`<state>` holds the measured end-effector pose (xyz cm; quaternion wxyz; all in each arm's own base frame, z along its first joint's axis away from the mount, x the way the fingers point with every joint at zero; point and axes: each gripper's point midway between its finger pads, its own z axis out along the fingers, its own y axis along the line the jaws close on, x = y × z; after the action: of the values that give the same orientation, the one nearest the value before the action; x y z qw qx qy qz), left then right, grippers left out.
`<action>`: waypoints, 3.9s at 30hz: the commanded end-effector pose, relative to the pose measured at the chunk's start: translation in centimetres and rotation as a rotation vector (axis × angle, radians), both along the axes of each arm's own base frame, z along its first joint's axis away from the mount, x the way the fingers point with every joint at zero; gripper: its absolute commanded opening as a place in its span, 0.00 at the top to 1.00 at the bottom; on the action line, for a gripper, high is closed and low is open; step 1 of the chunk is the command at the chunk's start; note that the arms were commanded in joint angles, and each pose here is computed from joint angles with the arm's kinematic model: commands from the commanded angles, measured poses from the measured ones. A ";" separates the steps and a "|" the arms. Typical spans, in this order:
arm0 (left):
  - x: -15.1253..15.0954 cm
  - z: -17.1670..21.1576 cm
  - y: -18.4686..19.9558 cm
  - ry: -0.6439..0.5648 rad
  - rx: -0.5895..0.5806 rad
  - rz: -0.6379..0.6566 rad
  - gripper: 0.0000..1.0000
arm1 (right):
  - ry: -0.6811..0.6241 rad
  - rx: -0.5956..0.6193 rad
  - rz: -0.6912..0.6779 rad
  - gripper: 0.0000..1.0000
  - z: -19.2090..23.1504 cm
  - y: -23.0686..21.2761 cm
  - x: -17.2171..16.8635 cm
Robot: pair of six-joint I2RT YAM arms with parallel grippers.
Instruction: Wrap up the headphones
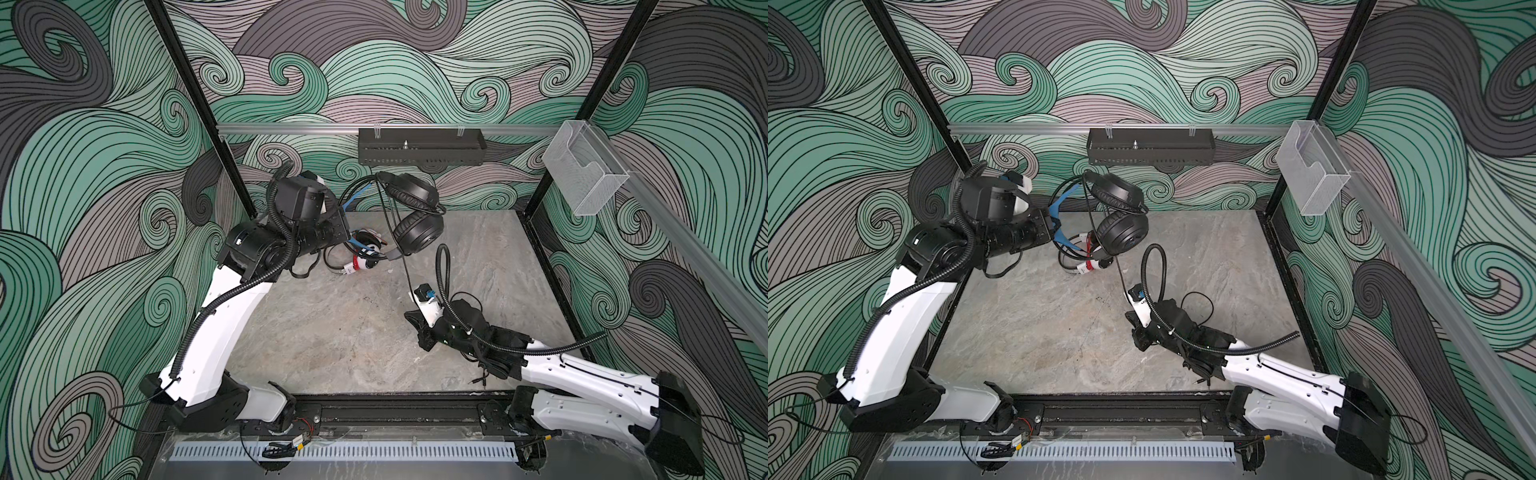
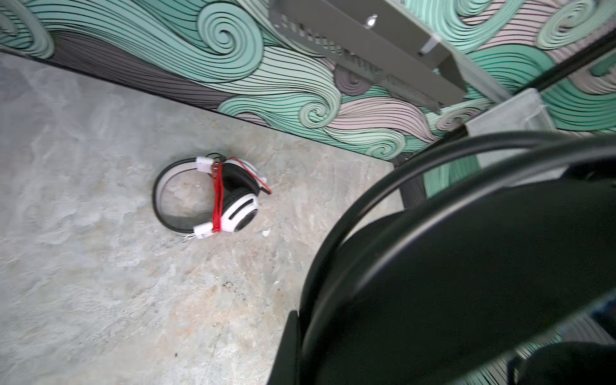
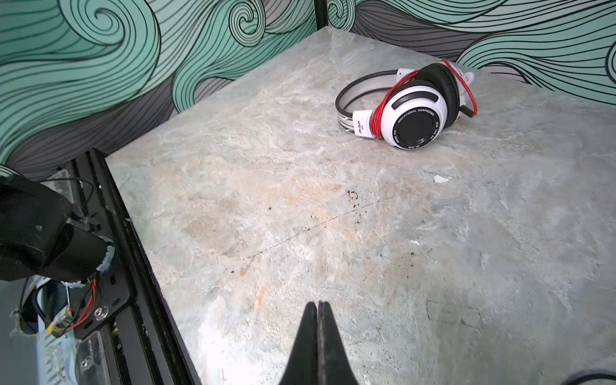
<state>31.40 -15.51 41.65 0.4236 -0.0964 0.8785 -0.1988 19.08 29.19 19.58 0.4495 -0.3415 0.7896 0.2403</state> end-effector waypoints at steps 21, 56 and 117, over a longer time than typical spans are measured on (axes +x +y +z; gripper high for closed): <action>4.2 -10.1 -0.4 -0.198 0.900 -0.013 1.00 | -0.349 -0.508 0.166 1.00 10.4 1.5 -3.5; -6.2 -9.2 -1.3 -0.104 0.772 -0.467 1.00 | -0.660 -0.795 0.319 0.91 13.5 1.5 -1.2; -11.9 4.4 -5.1 -0.286 0.297 -0.651 1.00 | -0.328 0.166 0.176 0.27 13.2 -1.2 3.5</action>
<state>20.06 -20.07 44.14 0.4594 0.3080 0.8181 -0.1573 23.91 27.00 30.74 0.5589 -0.4132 0.6862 0.2147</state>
